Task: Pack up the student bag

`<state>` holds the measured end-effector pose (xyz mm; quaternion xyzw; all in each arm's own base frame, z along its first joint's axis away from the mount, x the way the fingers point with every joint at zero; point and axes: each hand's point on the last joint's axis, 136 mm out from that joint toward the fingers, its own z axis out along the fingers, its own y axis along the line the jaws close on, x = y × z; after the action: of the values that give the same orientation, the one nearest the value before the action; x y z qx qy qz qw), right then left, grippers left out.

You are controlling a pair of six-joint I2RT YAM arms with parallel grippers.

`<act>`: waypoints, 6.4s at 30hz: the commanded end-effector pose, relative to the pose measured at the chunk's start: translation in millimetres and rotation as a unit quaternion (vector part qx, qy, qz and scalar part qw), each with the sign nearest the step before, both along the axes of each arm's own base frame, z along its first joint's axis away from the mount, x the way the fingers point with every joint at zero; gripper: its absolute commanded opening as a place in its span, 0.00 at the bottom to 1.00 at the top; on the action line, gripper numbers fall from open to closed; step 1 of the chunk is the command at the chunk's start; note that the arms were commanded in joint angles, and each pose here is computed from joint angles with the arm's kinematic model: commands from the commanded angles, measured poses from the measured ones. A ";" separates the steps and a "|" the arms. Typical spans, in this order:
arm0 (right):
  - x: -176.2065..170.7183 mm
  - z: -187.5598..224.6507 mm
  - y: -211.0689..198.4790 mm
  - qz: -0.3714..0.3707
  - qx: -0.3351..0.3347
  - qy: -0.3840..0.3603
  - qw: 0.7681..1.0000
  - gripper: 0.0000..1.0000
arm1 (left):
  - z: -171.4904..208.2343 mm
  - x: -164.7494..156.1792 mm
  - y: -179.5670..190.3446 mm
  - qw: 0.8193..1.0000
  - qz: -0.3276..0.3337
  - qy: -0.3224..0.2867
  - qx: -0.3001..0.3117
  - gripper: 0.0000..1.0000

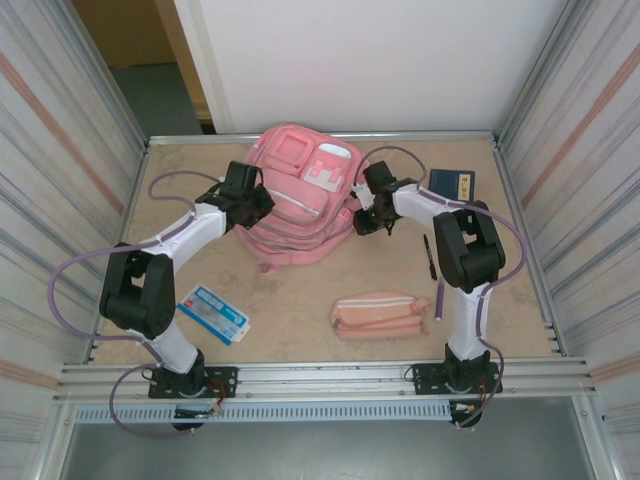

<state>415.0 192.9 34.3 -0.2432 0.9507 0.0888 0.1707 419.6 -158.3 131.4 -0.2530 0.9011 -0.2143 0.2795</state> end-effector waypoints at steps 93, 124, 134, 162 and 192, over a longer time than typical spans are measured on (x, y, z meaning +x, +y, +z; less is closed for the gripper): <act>-112.0 29.0 116.2 0.159 0.191 0.084 0.965 0.02 | 52.2 0.3 -13.4 0.986 0.022 -0.005 -0.167 0.00; -98.7 32.3 110.3 0.126 0.184 0.080 0.972 0.00 | -24.6 -52.7 -25.2 0.983 -0.138 0.112 -0.042 0.44; -99.5 40.7 111.1 0.128 0.186 0.064 0.972 0.00 | -33.6 -56.7 -50.7 0.978 -0.159 0.129 -0.037 0.44; -105.4 54.9 129.5 0.131 0.229 0.076 0.961 0.09 | 85.9 -14.0 -90.2 0.980 -0.113 0.019 -0.166 0.00; -121.1 58.4 221.0 0.038 0.297 0.081 0.951 0.25 | 53.3 -10.4 -107.4 0.975 -0.088 0.033 -0.201 0.00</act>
<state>294.4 393.4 86.3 -0.2144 0.8917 0.3719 0.1436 410.4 -239.2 158.9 -0.2602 0.8852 -0.3467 0.1688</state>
